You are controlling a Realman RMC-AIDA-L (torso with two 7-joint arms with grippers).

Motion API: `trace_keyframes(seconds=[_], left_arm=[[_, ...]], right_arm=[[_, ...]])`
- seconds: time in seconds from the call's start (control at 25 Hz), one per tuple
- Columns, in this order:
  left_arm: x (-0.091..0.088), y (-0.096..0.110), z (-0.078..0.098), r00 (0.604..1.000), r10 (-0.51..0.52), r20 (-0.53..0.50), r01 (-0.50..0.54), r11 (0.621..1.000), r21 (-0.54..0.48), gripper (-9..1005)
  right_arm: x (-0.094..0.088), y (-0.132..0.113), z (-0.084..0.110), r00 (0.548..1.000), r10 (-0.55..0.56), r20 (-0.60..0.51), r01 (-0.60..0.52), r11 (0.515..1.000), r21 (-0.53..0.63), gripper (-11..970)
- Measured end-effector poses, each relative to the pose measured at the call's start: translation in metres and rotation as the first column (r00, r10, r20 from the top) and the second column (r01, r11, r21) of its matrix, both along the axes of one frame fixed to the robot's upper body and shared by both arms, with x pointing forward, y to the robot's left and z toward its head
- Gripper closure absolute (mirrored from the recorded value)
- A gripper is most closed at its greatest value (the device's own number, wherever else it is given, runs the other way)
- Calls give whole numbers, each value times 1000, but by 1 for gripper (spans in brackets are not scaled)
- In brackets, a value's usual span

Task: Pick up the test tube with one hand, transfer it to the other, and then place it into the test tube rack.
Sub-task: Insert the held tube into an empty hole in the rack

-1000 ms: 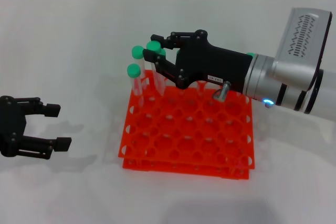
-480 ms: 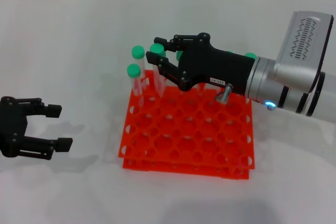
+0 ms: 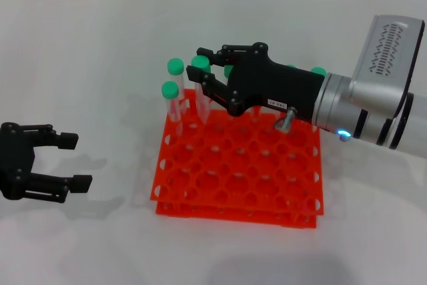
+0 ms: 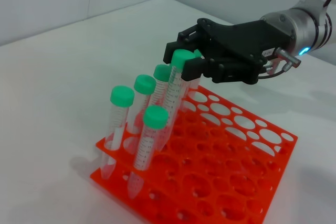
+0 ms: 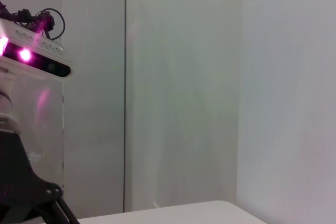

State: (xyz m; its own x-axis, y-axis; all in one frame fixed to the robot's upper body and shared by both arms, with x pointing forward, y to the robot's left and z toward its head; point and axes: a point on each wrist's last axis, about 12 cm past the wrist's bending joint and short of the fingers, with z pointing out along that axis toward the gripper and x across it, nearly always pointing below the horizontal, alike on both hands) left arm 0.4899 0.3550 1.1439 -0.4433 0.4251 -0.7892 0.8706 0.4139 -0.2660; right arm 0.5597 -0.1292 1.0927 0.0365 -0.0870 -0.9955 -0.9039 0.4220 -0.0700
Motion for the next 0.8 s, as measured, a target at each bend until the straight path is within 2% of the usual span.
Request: trace_keyframes(seconds=[0.8], left_arm=[[2,-1,1,1000,-1,4,1,1000,1,110]], right_arm=[[1,-2,-2,1000,-12,-26,12,1000,-1,690]])
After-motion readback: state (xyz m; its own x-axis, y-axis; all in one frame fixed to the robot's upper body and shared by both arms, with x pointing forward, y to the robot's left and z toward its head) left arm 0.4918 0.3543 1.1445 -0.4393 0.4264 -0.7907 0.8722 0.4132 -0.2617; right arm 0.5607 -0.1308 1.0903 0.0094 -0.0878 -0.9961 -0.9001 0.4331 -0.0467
